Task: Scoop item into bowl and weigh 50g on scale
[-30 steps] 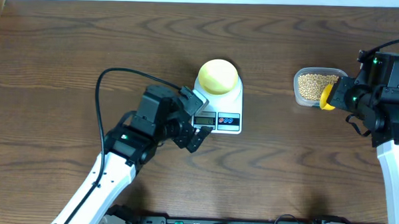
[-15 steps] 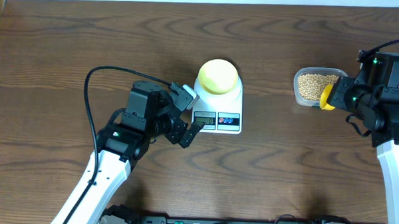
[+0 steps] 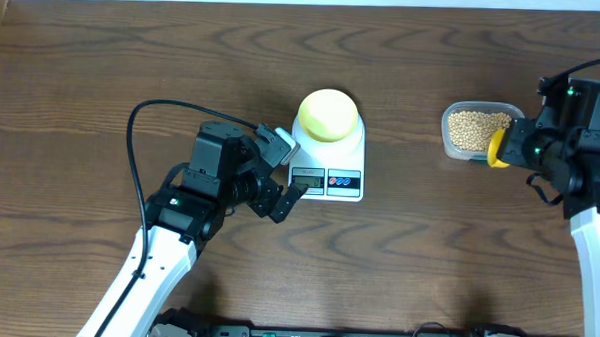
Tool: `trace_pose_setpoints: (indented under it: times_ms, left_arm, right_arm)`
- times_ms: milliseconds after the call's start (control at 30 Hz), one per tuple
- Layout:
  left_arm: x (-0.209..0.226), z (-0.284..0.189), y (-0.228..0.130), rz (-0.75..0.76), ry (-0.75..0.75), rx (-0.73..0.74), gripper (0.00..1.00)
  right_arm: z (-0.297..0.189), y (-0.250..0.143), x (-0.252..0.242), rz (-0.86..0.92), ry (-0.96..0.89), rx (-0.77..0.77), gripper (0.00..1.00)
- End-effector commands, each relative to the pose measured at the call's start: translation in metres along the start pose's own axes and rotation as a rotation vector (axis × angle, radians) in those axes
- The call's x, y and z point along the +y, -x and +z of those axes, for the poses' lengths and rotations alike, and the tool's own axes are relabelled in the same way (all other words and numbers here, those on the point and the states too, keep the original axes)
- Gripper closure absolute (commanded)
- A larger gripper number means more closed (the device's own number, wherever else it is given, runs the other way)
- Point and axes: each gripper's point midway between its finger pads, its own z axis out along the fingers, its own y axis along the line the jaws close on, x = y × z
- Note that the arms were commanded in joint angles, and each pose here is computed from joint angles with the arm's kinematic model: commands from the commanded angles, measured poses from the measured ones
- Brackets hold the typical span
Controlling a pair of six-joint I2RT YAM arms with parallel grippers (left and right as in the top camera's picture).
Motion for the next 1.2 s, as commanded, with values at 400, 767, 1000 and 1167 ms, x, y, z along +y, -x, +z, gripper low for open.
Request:
trace_pose_setpoints:
  times_ms: [400, 767, 1000, 1167]
  left_arm:
    - [-0.002, 0.003, -0.008, 0.008, -0.016, 0.02, 0.0]
    - [-0.002, 0.003, -0.008, 0.008, -0.016, 0.02, 0.0]
    - [-0.002, 0.003, -0.008, 0.008, -0.016, 0.02, 0.0]
    - [-0.002, 0.003, -0.008, 0.008, -0.016, 0.02, 0.0]
  right_arm:
    - [0.047, 0.035, -0.03, -0.091, -0.006, -0.029, 0.99]
    - [0.094, 0.04, -0.037, -0.103, -0.008, -0.006, 0.99]
    - [0.127, 0.041, -0.041, -0.102, -0.008, 0.001, 0.99]
    - [0.141, 0.032, -0.043, -0.082, -0.006, 0.042, 0.99]
